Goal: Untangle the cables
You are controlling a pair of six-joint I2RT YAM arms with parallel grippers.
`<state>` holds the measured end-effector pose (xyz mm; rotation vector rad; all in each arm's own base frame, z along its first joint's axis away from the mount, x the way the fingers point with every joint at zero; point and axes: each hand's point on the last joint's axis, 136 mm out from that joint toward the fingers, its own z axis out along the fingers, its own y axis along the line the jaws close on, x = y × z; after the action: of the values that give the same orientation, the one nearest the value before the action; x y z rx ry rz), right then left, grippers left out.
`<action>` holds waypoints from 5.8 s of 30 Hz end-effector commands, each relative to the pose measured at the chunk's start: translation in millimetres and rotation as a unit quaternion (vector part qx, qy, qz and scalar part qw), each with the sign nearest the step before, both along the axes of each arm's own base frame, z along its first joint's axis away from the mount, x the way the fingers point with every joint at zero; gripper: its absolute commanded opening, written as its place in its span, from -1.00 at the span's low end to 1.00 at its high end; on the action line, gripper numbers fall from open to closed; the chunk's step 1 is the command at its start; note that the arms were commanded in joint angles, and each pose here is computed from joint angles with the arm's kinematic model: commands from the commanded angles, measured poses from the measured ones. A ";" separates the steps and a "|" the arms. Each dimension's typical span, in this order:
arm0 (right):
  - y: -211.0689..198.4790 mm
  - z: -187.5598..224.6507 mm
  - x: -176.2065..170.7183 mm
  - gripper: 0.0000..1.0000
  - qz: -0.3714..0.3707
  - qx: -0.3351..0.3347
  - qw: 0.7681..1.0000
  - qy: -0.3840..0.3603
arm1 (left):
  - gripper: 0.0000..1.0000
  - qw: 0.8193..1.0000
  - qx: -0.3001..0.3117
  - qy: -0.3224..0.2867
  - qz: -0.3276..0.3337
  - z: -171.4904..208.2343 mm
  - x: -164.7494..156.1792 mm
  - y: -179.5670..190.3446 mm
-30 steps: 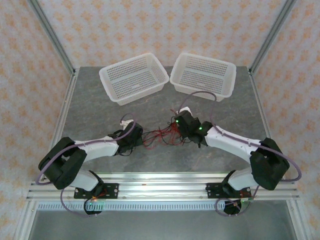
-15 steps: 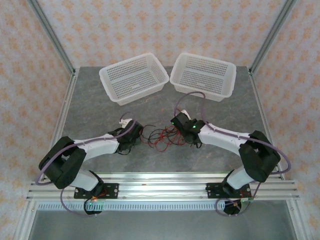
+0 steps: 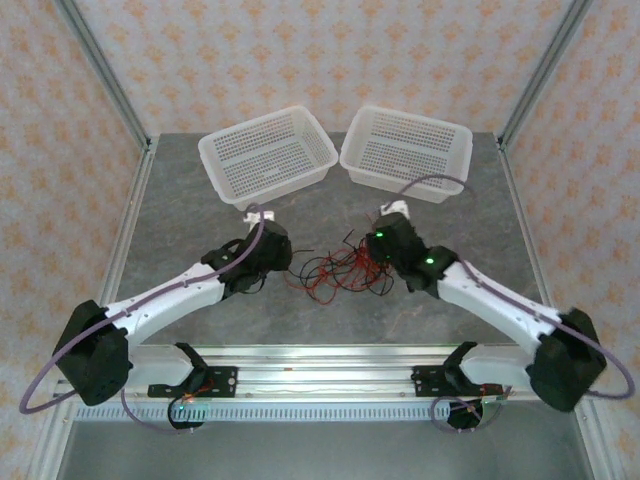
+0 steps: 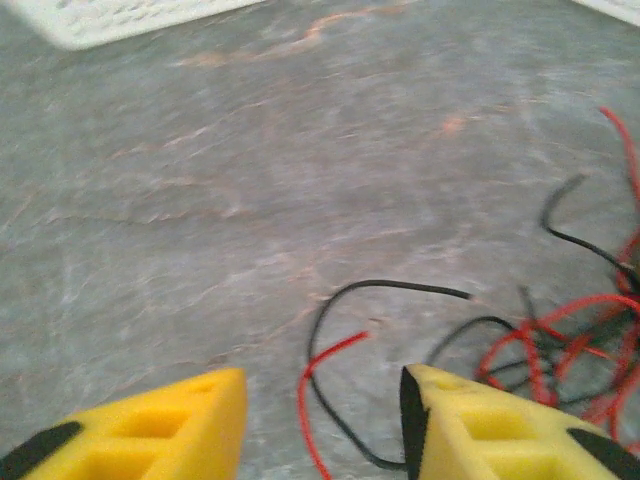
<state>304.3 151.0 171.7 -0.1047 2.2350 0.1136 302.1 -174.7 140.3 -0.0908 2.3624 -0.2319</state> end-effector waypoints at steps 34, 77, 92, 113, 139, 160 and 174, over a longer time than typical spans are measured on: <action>-37.6 -47.2 -52.0 0.73 -0.146 0.328 0.931 0.072 | 0.07 0.811 0.217 -0.125 -0.529 -65.4 32.2 -203.8; 44.5 -29.9 -66.5 0.49 0.197 0.344 0.918 -0.016 | -1.00 0.902 -0.222 -0.010 -0.369 -16.4 -14.3 -178.3; 73.4 -40.4 -43.4 0.30 0.201 0.341 0.918 -0.007 | -1.00 0.864 -0.318 -0.030 -0.389 22.7 -37.7 -159.4; 63.3 -11.8 3.3 -1.00 0.107 0.235 0.965 -0.049 | -0.29 0.911 -0.222 -0.046 -0.346 25.5 -26.7 -124.3; 17.9 -7.1 17.7 -1.00 -0.129 0.279 0.952 0.016 | 0.31 0.937 -0.083 -0.058 -0.335 -25.0 -22.6 -176.7; 4.2 -11.4 5.8 -1.00 -0.162 0.296 0.941 0.021 | -0.20 0.965 0.065 0.024 -0.255 -146.7 36.5 -173.4; -55.1 -47.6 -15.0 -1.00 -0.198 0.057 0.977 0.058 | -1.00 0.966 0.239 0.082 -0.061 -169.9 24.4 -6.2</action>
<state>289.7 128.7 122.5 0.4732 2.3048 0.3014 363.4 -277.9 20.8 0.3072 2.3346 -0.1556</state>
